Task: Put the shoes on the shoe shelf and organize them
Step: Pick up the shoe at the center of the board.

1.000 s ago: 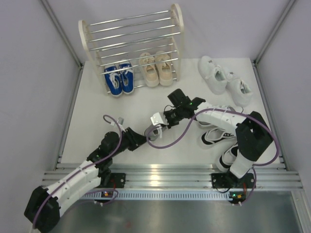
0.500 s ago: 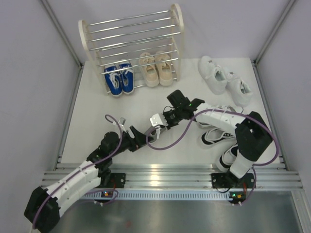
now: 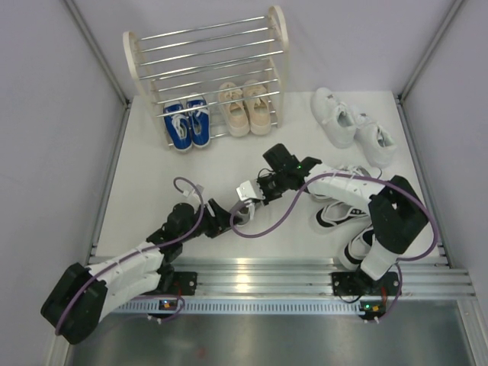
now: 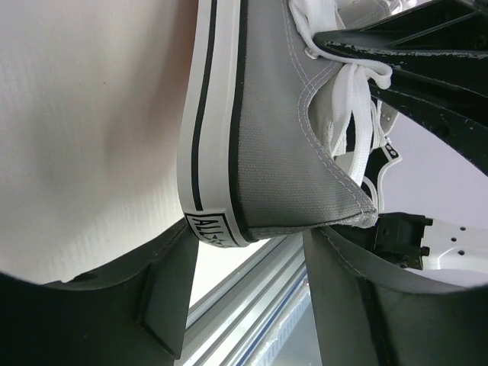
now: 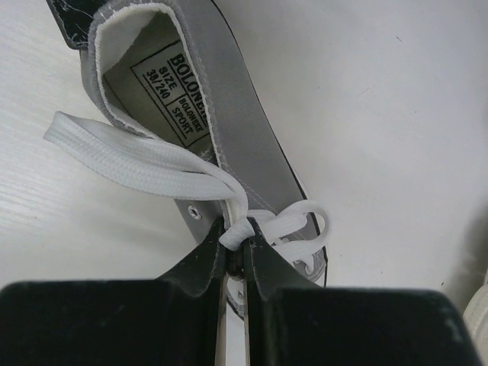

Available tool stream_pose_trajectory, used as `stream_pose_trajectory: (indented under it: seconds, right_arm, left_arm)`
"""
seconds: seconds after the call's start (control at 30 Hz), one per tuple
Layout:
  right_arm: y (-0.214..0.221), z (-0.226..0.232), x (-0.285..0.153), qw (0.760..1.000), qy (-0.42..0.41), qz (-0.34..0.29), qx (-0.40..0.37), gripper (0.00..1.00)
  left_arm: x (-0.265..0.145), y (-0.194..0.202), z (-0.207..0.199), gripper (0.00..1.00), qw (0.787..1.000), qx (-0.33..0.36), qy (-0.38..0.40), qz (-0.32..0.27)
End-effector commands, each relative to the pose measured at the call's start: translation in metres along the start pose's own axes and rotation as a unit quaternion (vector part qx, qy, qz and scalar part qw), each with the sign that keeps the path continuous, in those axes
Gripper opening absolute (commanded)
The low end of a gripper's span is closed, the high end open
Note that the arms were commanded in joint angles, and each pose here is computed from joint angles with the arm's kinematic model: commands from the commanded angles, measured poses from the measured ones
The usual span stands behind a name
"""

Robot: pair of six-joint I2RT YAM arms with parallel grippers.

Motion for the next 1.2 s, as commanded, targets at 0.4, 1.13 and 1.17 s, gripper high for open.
stream_pose_trajectory:
  seconds: [0.4, 1.13, 1.17]
  right_arm:
    - [-0.041, -0.001, -0.025, 0.996, 0.009, -0.083, -0.015, 0.0]
    - [-0.054, 0.008, -0.021, 0.995, 0.004, -0.096, -0.025, 0.0]
    - [-0.053, 0.008, -0.021, 0.995, 0.004, -0.094, -0.024, 0.0]
  left_arm:
    - [-0.016, -0.024, -0.039, 0.88, 0.989, 0.071, 0.093, -0.091]
    - [-0.004, -0.019, -0.032, 0.57, 0.995, 0.008, 0.073, -0.06]
    - [-0.004, -0.019, -0.032, 0.54, 0.996, 0.006, 0.074, -0.057]
Point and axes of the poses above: each gripper's point midway between its finger pads, its own x axis out along the fingers, its own z axis along the line the jaws close on, y = z × x, the point moved 7 cm from there along -x, back along the fingers, and after that the axes turned 1 degree about x, right-handed, at the moved point
